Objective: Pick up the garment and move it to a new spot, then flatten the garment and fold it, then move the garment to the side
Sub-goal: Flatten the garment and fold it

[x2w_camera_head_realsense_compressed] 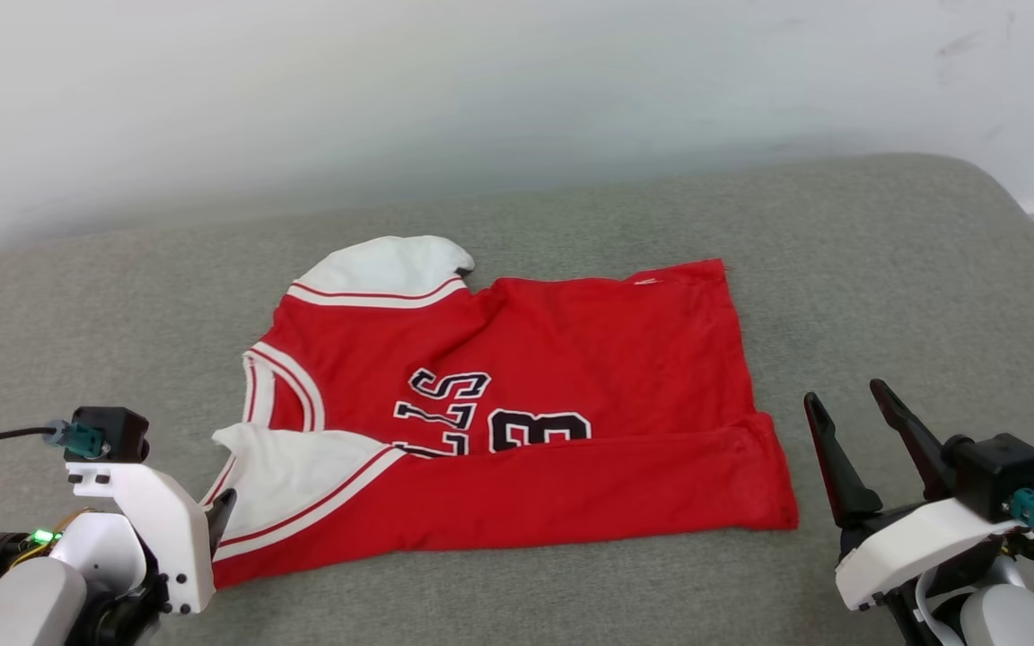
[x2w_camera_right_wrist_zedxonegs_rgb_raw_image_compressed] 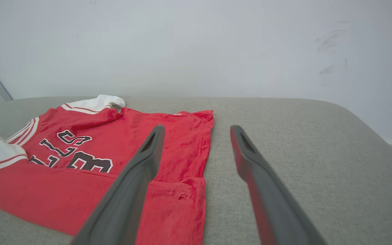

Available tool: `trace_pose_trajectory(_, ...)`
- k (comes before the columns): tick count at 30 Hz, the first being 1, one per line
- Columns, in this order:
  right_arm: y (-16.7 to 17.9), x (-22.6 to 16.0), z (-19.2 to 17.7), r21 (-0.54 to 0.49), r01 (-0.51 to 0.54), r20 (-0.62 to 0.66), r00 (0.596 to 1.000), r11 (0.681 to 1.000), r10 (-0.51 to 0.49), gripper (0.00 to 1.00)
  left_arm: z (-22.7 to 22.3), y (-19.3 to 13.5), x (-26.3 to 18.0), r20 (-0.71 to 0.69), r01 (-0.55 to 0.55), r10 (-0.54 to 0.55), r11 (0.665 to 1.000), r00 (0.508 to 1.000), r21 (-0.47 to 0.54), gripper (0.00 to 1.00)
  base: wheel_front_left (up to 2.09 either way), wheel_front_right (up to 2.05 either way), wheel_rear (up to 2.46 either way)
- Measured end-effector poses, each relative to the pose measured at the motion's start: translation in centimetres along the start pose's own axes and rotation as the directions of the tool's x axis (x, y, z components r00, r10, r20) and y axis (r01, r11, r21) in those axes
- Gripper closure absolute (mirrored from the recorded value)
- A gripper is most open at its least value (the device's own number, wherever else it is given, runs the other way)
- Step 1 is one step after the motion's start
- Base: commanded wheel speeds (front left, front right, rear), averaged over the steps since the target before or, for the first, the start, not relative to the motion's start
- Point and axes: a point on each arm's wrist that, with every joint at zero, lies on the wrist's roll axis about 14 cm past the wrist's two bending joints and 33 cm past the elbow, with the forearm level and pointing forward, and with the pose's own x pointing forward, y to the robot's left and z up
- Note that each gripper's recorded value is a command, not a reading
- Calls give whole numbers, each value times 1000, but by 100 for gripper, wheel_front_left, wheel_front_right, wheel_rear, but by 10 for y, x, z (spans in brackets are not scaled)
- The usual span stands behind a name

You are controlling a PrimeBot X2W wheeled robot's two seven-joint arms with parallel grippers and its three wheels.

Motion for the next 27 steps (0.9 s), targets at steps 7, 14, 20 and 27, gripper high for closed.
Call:
trace_pose_trajectory(7,-1,-8,3,28,37,6,999,999,-38,0,-19,-12,3,-216,59,-57,998,975,2,0,0,0,0)
trace_pose_trajectory(14,-6,-7,-13,47,71,-43,997,996,-69,0,-49,-9,20,-389,44,-52,999,920,-29,0,0,0,0)
trace_pose_trajectory(20,-11,-4,-23,61,87,-85,993,994,-82,0,-62,-14,31,-449,52,-78,996,890,-68,100,0,0,0)
trace_pose_trajectory(27,-11,1,-29,85,66,-150,987,994,-52,0,-58,-22,31,-362,69,-105,992,926,-109,100,0,0,0)
